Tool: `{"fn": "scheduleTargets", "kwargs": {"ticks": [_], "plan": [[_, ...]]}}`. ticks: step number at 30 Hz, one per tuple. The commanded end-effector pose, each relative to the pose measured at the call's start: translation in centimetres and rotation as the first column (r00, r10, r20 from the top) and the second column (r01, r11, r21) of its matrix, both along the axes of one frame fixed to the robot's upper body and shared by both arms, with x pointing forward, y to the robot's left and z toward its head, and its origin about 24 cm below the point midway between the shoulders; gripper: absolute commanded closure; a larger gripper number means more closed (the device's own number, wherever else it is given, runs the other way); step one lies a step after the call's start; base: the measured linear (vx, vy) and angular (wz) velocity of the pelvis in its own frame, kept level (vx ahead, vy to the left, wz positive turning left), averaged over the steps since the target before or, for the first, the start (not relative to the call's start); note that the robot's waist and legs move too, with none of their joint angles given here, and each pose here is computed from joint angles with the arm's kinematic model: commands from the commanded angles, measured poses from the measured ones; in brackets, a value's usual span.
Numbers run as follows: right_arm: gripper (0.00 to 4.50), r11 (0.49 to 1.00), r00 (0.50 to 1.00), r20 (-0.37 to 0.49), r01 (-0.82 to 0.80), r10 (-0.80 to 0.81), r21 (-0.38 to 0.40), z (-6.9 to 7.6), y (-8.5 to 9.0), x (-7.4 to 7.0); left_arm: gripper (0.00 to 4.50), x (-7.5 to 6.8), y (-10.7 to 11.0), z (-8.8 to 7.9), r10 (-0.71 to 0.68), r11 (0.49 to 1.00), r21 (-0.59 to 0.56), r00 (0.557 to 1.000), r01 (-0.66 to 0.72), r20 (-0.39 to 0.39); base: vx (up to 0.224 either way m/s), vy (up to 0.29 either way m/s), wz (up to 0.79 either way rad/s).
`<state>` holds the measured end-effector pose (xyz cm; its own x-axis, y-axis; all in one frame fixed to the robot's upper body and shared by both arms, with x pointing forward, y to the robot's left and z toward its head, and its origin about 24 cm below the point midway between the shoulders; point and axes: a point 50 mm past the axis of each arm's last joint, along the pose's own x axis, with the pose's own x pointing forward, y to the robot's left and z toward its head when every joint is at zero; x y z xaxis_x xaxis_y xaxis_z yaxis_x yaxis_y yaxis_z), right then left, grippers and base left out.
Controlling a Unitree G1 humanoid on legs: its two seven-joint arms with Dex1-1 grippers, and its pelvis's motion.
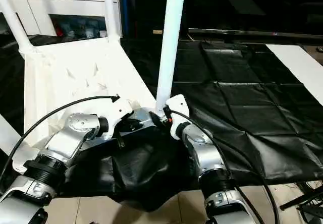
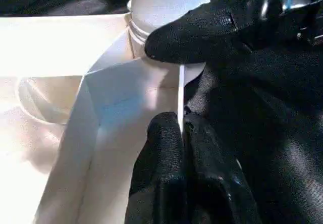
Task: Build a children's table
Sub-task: Rotate leg to tighten
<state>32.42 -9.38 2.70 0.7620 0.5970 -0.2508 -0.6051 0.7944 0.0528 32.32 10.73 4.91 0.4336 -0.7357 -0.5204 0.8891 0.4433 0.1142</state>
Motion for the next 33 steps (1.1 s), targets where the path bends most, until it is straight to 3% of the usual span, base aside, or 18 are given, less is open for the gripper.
{"fn": "scheduleTargets", "kwargs": {"ticks": [1,4,13,14,21,33], "plan": [[0.57,0.965,0.966,0.03,-0.259,0.258,0.044,1.2,3.5,-0.8,4.5,-1.4,-2.7,0.0,-0.192,0.979,-0.068,0.981,0.191,-0.02,0.0,0.0,0.0],[0.2,0.947,0.946,0.043,-0.32,0.32,-0.023,1.2,2.2,-0.8,4.5,-1.8,-1.8,0.1,-0.239,0.969,-0.071,0.97,0.235,-0.043,0.0,0.0,0.0],[0.2,0.858,0.86,0.028,-0.506,0.51,-0.092,2.3,-2.1,-1.5,4.5,-2.7,1.7,0.5,-0.35,0.936,-0.06,0.932,0.346,-0.095,0.0,0.0,0.0],[0.48,0.857,0.859,0.027,-0.508,0.512,-0.093,2.3,-2.2,-1.5,4.5,-2.7,1.7,0.5,-0.351,0.936,-0.059,0.932,0.346,-0.096,0.0,0.0,0.0],[0.94,0.835,0.836,0.029,-0.546,0.548,-0.07,3.0,-3.0,-1.5,4.5,-3.0,3.6,0.8,-0.373,0.928,-0.049,0.918,0.37,-0.135,0.0,0.0,0.0],[1.96,0.791,0.794,-0.011,-0.606,0.608,-0.087,2.2,-2.5,-2.3,4.5,-3.3,3.5,0.7,-0.387,0.922,-0.06,0.91,0.382,-0.15,0.0,0.0,0.0]]}}
